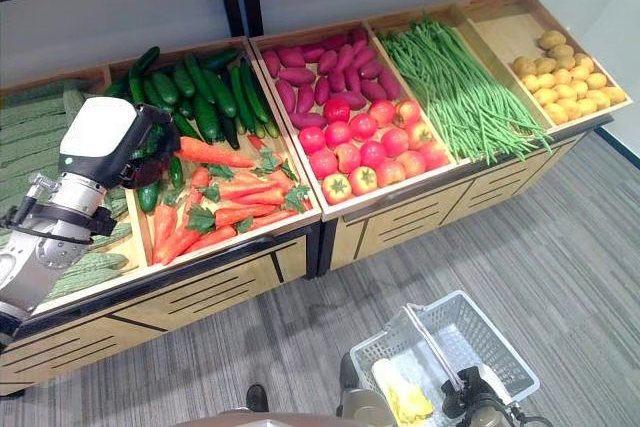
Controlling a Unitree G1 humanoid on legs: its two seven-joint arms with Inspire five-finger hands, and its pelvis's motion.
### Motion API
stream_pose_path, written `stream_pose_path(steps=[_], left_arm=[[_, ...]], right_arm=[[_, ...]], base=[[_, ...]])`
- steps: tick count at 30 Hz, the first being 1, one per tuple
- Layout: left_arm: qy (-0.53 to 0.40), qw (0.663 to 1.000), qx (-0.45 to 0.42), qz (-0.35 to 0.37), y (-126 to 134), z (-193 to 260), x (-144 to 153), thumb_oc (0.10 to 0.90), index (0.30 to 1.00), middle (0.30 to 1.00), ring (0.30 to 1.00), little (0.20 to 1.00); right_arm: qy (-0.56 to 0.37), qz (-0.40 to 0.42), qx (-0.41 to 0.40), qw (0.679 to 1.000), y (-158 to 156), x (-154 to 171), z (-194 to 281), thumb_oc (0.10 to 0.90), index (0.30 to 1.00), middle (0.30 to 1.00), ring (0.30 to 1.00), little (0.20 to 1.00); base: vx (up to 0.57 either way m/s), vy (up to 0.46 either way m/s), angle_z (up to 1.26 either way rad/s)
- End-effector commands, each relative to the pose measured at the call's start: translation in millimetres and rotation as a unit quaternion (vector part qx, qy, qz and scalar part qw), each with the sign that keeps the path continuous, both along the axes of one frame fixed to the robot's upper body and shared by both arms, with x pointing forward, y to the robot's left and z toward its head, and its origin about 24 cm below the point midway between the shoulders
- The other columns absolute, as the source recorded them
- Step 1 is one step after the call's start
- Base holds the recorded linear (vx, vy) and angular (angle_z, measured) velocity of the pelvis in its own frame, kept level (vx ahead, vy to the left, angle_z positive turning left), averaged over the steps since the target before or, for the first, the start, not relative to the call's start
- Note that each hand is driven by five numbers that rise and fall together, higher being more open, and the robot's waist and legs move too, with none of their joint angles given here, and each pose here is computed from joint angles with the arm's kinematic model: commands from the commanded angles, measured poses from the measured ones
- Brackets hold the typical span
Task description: Get the vegetables into the basket
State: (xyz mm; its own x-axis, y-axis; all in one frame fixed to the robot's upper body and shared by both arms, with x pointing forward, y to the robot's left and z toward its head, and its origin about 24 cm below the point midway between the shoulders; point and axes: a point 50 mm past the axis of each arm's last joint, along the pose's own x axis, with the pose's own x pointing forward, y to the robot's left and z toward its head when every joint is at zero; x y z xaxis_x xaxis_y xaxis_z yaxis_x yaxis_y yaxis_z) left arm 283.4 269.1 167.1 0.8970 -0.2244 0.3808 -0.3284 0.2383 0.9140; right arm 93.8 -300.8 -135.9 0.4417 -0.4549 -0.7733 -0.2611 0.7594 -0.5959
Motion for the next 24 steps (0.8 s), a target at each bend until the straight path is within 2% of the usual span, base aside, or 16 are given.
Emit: stream_pose_path(steps=[1,5,13,17,24], left_arm=[[-0.131,0.988,-0.001,-0.079,-21,69,-8,0.400,0.300,0.300,0.300,0.300],[-0.139,0.985,0.014,-0.100,-29,75,-12,0.400,0.300,0.300,0.300,0.300],[-0.127,0.986,0.024,-0.108,-30,77,-16,0.400,0.300,0.300,0.300,0.300],[-0.113,0.988,0.010,-0.108,-28,70,-18,0.400,0.300,0.300,0.300,0.300],[-0.099,0.984,-0.044,-0.142,-42,61,-14,0.400,0.300,0.300,0.300,0.300]], right_arm=[[-0.014,0.003,-0.045,0.999,-20,3,11,0.400,0.300,0.300,0.300,0.300],[-0.034,0.006,-0.050,0.998,-20,15,14,0.400,0.300,0.300,0.300,0.300],[-0.020,0.000,-0.067,0.998,-30,8,17,0.400,0.300,0.300,0.300,0.300],[-0.001,-0.002,-0.072,0.997,-31,-2,15,0.400,0.300,0.300,0.300,0.300],[0.004,-0.021,-0.089,0.996,-43,-8,19,0.400,0.300,0.300,0.300,0.300]], base=[[-0.12,0.150,-0.36],[-0.19,0.060,-0.72],[-0.06,0.027,-0.60],[0.04,-0.097,-0.36],[0.01,-0.169,-0.31]])
